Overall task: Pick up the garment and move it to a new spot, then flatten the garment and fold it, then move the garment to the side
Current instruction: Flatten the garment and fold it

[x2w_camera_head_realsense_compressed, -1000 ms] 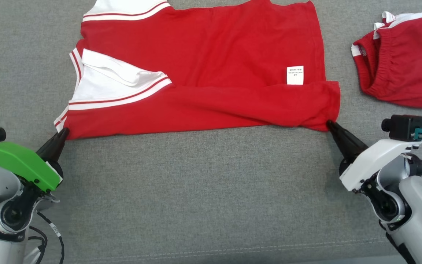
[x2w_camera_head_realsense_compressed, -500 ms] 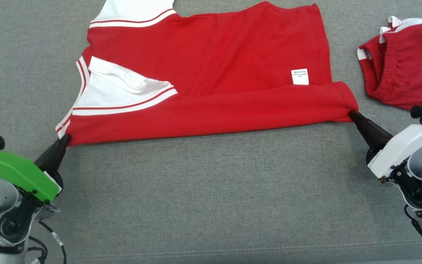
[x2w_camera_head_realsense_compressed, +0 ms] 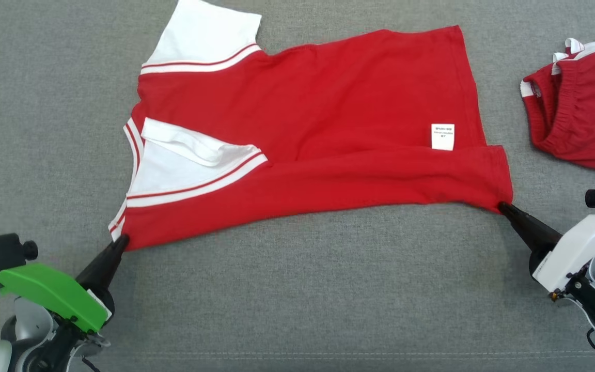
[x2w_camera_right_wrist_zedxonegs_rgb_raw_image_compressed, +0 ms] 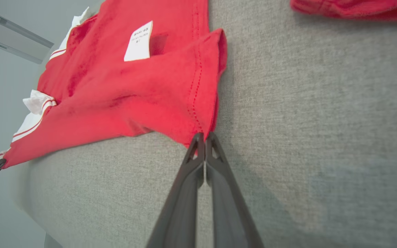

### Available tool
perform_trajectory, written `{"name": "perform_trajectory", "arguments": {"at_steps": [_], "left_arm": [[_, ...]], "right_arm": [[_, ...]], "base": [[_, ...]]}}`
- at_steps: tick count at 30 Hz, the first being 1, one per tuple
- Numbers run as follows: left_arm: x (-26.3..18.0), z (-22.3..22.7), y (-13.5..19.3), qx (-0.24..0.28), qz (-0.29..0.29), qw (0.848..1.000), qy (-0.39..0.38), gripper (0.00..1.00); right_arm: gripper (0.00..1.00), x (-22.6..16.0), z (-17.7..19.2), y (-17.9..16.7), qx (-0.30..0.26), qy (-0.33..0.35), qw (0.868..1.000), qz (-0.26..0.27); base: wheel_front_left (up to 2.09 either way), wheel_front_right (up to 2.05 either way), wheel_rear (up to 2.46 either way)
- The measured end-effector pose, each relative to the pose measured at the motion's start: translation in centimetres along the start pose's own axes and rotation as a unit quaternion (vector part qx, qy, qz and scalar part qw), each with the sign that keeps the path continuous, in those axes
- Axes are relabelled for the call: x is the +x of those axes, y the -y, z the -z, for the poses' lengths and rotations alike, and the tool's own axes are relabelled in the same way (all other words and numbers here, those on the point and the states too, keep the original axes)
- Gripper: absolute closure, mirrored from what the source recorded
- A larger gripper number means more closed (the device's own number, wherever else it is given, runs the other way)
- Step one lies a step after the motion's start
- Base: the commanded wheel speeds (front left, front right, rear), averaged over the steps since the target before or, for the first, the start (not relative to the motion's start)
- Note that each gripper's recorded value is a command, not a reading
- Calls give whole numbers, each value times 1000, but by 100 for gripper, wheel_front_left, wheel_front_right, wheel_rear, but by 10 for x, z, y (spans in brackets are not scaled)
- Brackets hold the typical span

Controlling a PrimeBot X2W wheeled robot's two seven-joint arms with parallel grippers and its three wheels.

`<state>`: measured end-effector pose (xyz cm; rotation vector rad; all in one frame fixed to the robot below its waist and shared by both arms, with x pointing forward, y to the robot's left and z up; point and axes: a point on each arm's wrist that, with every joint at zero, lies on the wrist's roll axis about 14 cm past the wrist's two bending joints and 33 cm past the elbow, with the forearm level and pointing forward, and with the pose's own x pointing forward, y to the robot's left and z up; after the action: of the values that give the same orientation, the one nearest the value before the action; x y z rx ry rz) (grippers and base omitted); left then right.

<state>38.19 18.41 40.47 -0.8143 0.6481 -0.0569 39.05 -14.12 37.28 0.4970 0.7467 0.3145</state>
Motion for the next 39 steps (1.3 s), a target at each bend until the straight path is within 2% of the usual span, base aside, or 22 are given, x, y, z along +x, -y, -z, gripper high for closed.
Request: {"name": "perform_trajectory", "arguments": {"at_steps": [8,14,22,33,34,35,36,37,38,39], "left_arm": [[-20,6,-6,-7,-8,1000,11,100],[-33,0,-1,0,0,1000,28,100],[-44,20,-11,-14,-16,1000,3,100],[-43,38,-11,-20,-19,999,-22,100],[-43,39,-12,-16,-21,999,-23,99],[-43,42,-12,-11,-22,999,-28,91],[-43,45,-12,-9,-23,999,-31,68],[-44,47,-13,-8,-26,999,-33,63],[-45,48,-15,-6,-29,999,-35,30],[-45,49,-15,-4,-31,999,-34,4]], "right_arm": [[100,-28,2,12,-2,-2,1000,18],[100,-48,-11,14,-9,12,1000,26],[100,-68,22,15,36,-17,998,39],[100,-68,29,5,26,-25,999,28],[100,-68,30,4,24,-28,999,26],[98,-68,33,3,21,-32,999,26],[77,-68,35,3,16,-36,999,26],[67,-68,37,2,12,-41,999,25],[36,-68,39,1,10,-44,999,23],[0,-68,40,-1,5,-47,999,22]], "base": [[0,0,0],[0,0,0],[0,0,0],[0,0,0],[0,0,0],[0,0,0],[0,0,0],[0,0,0],[0,0,0],[0,0,0]]}}
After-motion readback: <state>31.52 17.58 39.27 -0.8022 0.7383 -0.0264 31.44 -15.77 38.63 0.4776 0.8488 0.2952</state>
